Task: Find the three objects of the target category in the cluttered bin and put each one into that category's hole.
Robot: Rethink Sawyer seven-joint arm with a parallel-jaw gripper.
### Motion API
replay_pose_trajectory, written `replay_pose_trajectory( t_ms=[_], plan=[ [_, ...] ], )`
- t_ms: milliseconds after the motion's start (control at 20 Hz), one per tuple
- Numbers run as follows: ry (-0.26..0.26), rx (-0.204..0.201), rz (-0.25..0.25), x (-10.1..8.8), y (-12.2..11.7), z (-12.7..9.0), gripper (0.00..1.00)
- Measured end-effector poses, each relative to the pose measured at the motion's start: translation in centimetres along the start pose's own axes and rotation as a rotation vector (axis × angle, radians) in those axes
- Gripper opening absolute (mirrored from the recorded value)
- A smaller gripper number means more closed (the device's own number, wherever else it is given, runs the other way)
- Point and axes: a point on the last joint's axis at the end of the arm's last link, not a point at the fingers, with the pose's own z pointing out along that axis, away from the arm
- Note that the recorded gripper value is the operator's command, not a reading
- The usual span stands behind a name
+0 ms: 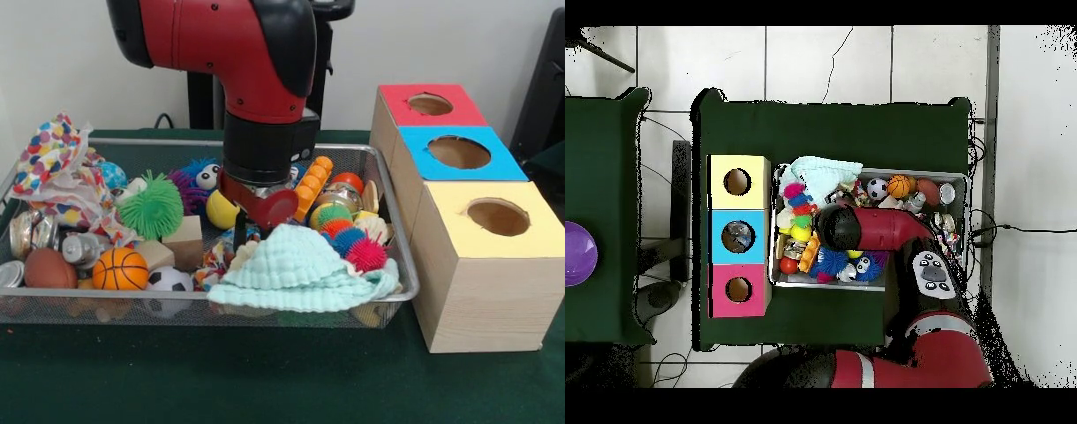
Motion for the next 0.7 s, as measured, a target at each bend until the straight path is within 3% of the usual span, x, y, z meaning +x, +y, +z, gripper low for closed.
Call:
replay_pose_trajectory(
  t_ms=[350,700],
  plan=[
    [0.005,0.02,0.018,-1.0,-0.8,1.4,1.0],
    [0.069,0.121,0.064,-2.6,-3.4,2.2,1.0]
  ],
)
